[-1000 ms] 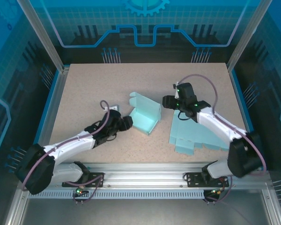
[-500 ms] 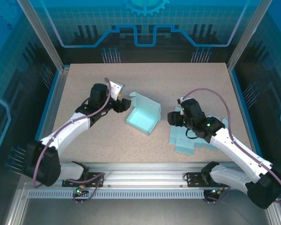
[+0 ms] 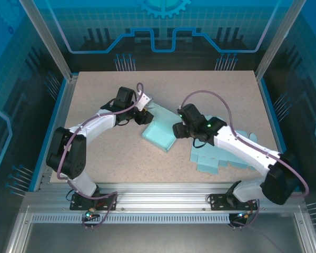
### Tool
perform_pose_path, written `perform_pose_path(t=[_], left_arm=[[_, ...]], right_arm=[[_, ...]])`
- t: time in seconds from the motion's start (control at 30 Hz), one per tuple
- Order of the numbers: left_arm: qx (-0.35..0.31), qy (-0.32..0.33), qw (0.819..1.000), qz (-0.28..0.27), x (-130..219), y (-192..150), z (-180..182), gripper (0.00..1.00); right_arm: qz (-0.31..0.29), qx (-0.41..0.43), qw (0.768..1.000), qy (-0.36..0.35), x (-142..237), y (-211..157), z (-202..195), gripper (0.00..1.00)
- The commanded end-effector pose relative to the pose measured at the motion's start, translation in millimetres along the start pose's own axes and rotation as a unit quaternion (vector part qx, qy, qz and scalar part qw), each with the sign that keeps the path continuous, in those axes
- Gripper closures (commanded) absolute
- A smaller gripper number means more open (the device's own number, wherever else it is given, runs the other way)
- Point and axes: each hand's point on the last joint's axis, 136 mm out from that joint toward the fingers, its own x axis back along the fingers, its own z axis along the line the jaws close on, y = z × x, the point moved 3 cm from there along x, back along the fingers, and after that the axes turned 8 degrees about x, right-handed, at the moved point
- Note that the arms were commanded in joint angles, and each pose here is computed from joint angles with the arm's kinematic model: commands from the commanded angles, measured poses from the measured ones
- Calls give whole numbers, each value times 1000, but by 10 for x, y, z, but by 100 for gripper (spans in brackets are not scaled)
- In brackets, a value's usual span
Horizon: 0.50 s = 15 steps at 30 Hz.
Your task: Fold the paper box
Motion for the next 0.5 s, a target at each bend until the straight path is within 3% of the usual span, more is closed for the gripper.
perform_pose_path(t=[0.0, 0.13, 0.3, 0.37, 0.47], left_arm=[[5, -6, 1000, 0, 40, 78, -11, 61], [20, -5, 1000, -7, 50, 92, -13, 68], [36, 10, 999, -16, 86, 93, 15, 68], [46, 35, 998, -20, 117, 94, 73, 52], [57, 65, 996, -26, 194, 94, 158, 36]], right_arm=[[0, 22, 1000, -22, -88, 117, 15, 47], [-7, 32, 999, -25, -208, 221, 58, 61], [-21, 68, 997, -22, -297, 365, 120, 78], [-24, 85, 996, -27, -335, 412, 123, 84], [-25, 116, 992, -30, -395, 470, 143, 87]])
